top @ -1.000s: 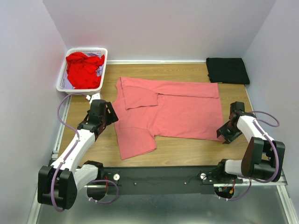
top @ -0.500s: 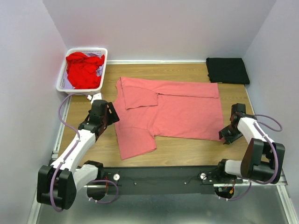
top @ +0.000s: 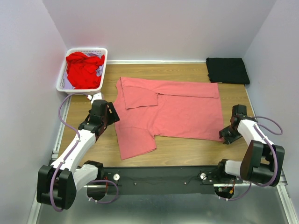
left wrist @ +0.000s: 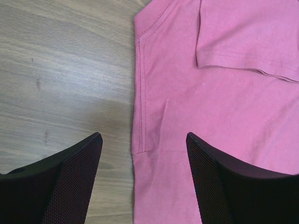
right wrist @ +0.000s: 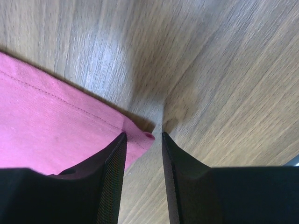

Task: Fold and stack the t-shirts
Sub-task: Fold the tshirt

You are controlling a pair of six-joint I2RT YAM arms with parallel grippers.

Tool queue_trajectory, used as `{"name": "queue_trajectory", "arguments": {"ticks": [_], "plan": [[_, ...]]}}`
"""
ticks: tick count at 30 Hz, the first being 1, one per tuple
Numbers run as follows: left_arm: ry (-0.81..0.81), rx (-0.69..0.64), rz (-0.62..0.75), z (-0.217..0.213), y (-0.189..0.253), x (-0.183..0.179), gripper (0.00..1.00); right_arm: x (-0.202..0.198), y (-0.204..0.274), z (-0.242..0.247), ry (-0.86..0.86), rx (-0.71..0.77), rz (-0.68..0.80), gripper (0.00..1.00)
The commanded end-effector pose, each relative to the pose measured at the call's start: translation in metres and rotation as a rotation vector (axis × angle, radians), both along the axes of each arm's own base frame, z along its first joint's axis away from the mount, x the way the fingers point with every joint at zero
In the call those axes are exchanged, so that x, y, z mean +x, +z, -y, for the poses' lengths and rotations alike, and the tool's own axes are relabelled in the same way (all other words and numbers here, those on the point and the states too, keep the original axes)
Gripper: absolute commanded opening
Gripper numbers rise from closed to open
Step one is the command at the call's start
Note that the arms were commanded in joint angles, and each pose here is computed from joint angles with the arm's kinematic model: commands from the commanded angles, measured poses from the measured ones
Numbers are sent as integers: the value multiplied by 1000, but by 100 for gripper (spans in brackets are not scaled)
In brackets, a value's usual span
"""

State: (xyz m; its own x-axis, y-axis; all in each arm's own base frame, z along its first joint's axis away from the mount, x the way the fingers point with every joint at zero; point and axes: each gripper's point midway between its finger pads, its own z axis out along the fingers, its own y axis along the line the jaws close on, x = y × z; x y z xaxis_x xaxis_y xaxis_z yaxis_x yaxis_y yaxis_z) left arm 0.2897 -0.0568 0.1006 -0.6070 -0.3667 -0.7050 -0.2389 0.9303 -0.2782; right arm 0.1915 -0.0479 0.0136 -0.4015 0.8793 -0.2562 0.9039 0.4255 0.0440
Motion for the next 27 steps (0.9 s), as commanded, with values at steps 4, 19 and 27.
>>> {"name": "queue_trajectory", "arguments": {"ticks": [4, 19, 27], "plan": [[-3, -6, 8, 2, -1, 0, 80, -4, -9, 6, -46, -14, 7, 39], [2, -30, -65, 6, -12, -3, 79, 11, 7, 4, 41, 2, 69, 1], [2, -26, -216, 9, -40, -11, 73, 17, 15, 4, 121, 3, 86, 1]]}}
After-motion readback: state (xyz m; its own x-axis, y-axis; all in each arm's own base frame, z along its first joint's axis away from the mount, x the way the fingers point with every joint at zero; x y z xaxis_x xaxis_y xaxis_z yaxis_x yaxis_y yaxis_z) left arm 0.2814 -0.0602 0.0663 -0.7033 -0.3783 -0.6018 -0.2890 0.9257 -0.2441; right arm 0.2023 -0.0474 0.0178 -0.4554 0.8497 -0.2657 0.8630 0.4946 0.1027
